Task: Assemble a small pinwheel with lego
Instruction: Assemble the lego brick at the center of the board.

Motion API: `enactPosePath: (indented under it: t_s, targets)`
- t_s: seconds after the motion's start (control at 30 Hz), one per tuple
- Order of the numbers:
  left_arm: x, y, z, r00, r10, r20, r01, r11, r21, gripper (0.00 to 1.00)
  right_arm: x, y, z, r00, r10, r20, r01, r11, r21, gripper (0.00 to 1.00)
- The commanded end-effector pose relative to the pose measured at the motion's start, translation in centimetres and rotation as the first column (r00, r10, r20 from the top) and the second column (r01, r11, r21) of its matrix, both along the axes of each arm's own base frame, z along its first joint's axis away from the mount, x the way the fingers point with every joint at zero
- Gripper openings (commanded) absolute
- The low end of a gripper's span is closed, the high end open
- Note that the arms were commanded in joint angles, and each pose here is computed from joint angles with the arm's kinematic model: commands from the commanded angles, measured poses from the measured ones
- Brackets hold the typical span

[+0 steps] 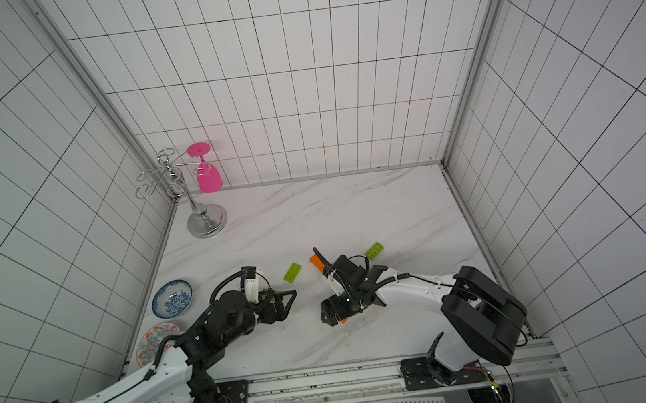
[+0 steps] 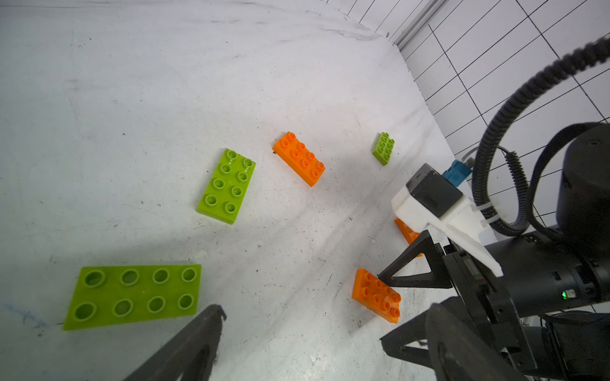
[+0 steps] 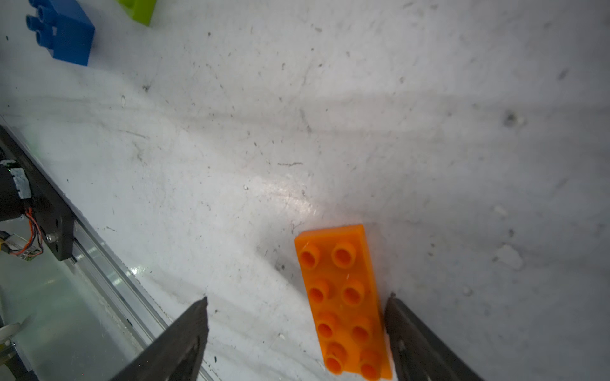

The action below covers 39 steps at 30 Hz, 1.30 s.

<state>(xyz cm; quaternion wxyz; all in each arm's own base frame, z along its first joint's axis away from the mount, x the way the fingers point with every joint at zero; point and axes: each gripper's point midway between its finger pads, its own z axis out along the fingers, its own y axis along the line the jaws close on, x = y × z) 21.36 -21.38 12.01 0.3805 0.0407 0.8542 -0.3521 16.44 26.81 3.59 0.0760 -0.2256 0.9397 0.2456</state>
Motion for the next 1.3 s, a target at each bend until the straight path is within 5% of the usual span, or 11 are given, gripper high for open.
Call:
enactPosePath:
  t_s: [0.0,0.53,0.83,1.27]
  targets:
    - [0.1,0.6,-0.6,0.999,0.032,-0.006,-0.032,0.999,0.017,0.97,-2.5,-3.3,-3.2,0.997,-0.023,-0.07,0.01,0.984,-0.176,0.8]
    - [0.8,4.6,-0.6,0.981,0.193,0.015,-0.193,0.981,-0.002,0.98,-1.8,-5.0,-4.2,0.991,0.097,0.095,-0.032,0.846,-0.532,0.5]
    - [1.1,5.3,-0.5,0.98,0.198,0.012,-0.198,0.98,-0.006,0.98,-1.9,-4.8,-4.3,0.99,0.107,0.094,-0.039,0.839,-0.543,0.32]
    - [3.6,5.2,-0.3,0.977,0.212,-0.011,-0.212,0.977,-0.025,0.98,2.7,-5.9,-3.4,0.994,0.063,0.094,-0.001,0.836,-0.548,0.29]
